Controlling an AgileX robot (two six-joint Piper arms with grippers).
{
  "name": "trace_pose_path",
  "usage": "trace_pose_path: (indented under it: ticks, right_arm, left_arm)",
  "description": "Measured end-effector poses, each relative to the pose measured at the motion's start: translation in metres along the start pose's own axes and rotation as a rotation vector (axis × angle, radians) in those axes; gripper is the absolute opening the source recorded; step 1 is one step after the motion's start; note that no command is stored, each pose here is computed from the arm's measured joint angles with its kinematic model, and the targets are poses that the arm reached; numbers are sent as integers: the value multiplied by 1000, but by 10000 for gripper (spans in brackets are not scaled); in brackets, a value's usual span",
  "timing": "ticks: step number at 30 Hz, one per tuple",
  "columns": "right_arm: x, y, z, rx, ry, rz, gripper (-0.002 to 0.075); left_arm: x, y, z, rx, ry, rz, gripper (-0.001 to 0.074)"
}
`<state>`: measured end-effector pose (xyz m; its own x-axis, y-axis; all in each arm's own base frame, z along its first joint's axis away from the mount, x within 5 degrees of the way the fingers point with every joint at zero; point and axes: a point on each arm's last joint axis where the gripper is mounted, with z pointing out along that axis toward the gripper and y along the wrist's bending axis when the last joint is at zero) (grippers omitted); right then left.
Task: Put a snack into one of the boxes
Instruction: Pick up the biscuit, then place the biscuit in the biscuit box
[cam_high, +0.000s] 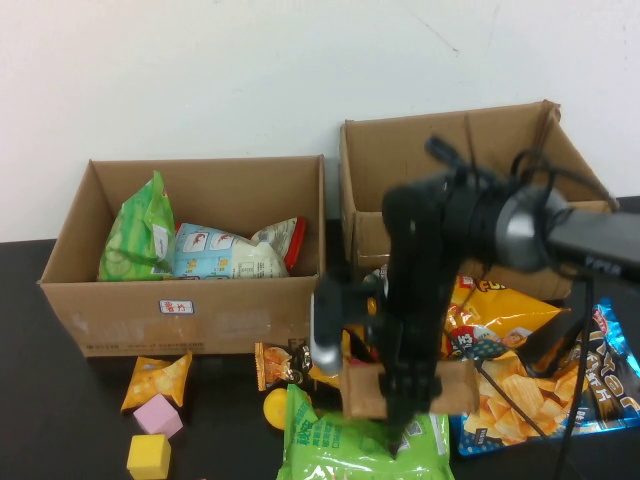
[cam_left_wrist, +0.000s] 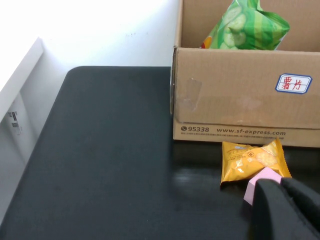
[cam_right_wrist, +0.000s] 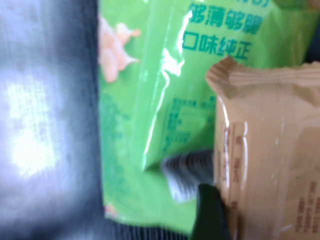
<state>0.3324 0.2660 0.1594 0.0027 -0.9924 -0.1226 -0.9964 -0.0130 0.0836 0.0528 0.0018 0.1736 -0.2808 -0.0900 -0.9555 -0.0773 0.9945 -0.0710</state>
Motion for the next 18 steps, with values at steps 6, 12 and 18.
trace_pose_path:
  ticks: [6, 12, 18]
  right_arm:
    - [-13, -2, -82, 155, -76, 25, 454]
    - [-10, -26, -153, 502, -128, 77, 454]
    - [13, -70, -191, 833, -329, 224, 454]
  left_arm:
    - [0, 0, 0, 0, 0, 0, -3]
    - [0, 0, 0, 0, 0, 0, -3]
    - [0, 0, 0, 0, 1, -1, -3]
